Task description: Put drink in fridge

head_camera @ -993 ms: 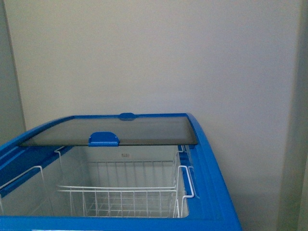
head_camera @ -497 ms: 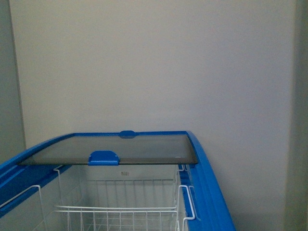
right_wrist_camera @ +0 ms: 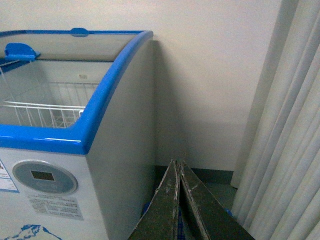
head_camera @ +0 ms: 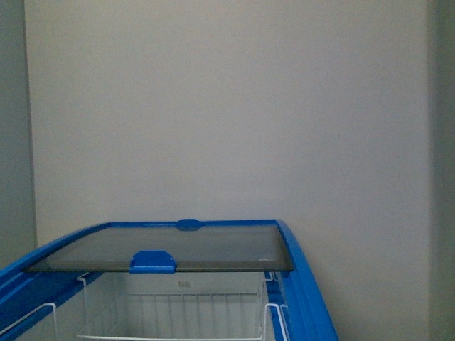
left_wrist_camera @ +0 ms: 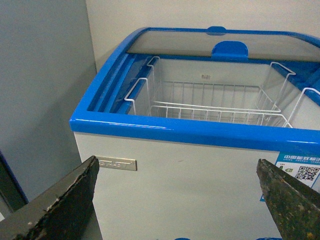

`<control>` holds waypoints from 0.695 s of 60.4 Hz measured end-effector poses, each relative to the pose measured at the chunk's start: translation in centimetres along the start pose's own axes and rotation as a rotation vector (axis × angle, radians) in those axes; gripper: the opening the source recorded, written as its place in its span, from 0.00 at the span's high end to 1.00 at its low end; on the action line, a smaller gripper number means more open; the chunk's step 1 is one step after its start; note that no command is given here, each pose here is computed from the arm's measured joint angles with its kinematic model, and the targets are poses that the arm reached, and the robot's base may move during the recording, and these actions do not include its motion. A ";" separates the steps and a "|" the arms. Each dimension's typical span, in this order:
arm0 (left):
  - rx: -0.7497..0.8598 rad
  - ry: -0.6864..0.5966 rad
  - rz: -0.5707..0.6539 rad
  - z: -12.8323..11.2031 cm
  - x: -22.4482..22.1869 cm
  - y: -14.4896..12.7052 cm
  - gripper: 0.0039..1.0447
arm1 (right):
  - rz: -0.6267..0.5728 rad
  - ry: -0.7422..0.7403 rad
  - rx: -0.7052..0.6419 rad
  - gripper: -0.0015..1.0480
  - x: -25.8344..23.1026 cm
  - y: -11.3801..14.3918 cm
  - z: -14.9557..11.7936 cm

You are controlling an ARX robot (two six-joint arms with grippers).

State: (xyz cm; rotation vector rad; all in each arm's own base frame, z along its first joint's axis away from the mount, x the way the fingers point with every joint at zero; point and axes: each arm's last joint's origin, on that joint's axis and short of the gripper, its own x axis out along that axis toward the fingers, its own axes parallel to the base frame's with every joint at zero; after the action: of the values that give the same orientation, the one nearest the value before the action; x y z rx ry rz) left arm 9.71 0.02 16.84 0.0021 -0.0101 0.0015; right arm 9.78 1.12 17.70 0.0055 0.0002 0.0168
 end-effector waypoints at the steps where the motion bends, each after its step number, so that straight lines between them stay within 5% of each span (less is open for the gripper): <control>1: 0.000 0.000 0.000 0.0 0.0 0.0 0.08 | 0.013 -0.001 0.000 0.97 0.0 -0.1 0.0; 38: 0.000 0.000 0.000 0.0 0.0 0.0 0.08 | -0.016 -0.009 0.000 0.97 -0.1 -1.1 -0.8; 42: 0.000 0.000 0.000 0.0 0.0 0.0 0.08 | -0.016 -0.009 -0.002 0.90 -0.1 -1.1 -0.8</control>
State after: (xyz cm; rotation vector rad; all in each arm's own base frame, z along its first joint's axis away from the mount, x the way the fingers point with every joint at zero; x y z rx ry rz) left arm 9.71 0.02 16.84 0.0021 -0.0105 0.0019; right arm 9.70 0.03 16.84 0.0037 -0.0090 0.0012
